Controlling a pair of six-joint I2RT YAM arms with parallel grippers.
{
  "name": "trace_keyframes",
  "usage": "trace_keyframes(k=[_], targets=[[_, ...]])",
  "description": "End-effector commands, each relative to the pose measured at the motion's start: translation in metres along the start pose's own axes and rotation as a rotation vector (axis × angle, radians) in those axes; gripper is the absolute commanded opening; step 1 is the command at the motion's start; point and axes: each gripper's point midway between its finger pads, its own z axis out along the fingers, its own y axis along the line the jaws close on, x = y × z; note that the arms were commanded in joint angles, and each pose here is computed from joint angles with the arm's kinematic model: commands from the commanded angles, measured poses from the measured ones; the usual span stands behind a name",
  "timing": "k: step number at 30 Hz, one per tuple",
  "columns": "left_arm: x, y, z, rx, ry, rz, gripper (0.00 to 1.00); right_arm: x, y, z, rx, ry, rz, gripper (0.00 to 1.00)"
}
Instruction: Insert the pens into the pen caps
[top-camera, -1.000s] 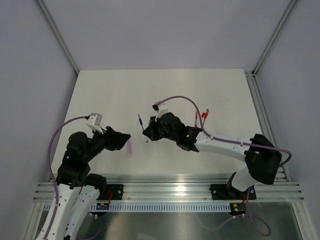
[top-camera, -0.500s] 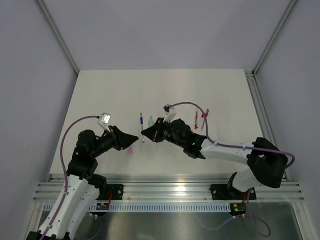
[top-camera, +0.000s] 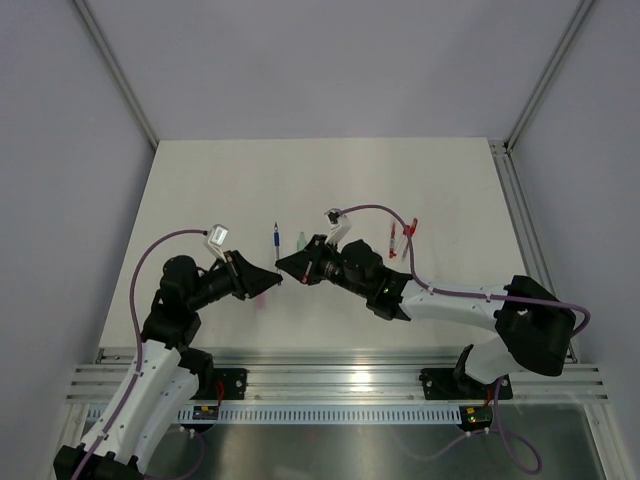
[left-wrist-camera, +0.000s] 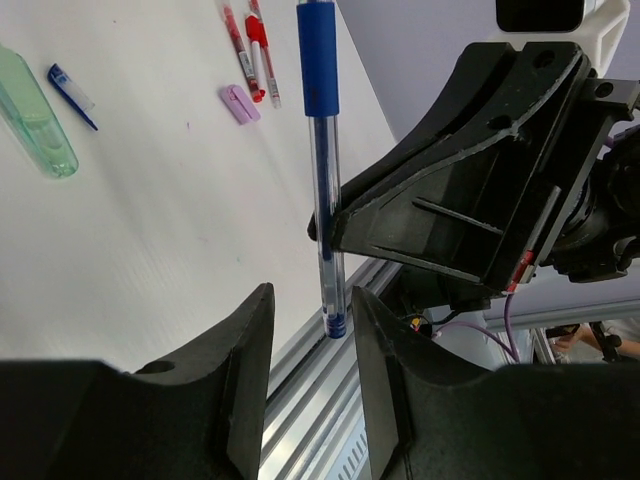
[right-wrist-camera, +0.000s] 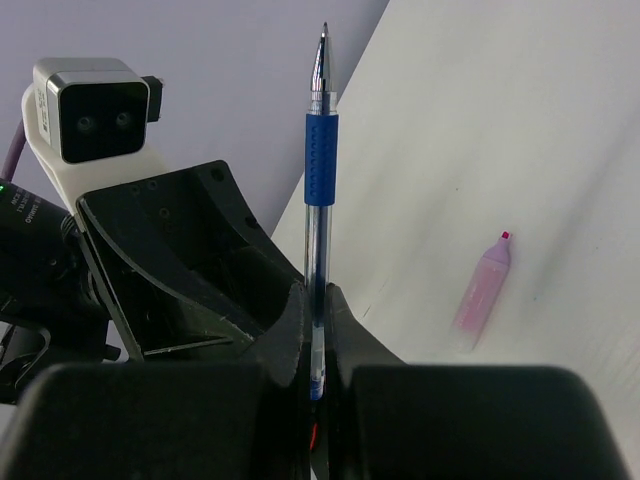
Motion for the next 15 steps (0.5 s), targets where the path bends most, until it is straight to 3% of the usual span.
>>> trace_keyframes(k=[1, 6, 9, 12, 15], targets=[[-0.011, -0.019, 0.0, 0.085, -0.033, 0.056, 0.36, -0.007, 0.031, -0.003, -0.094, -0.027, 0.013, 0.0], [-0.007, -0.021, 0.001, 0.109, -0.013, 0.048, 0.27, -0.001, 0.033, -0.002, -0.106, -0.014, 0.011, 0.0], [-0.007, -0.019, 0.001, 0.099, -0.014, 0.048, 0.08, 0.0, 0.034, -0.005, -0.109, -0.015, 0.014, 0.0], [-0.006, -0.02, -0.001, 0.098, -0.01, 0.06, 0.0, 0.0, 0.034, -0.007, -0.106, -0.017, 0.009, 0.02], [-0.006, -0.02, -0.003, 0.092, -0.022, 0.076, 0.0, -0.003, 0.032, -0.012, -0.08, -0.012, -0.013, 0.21]])
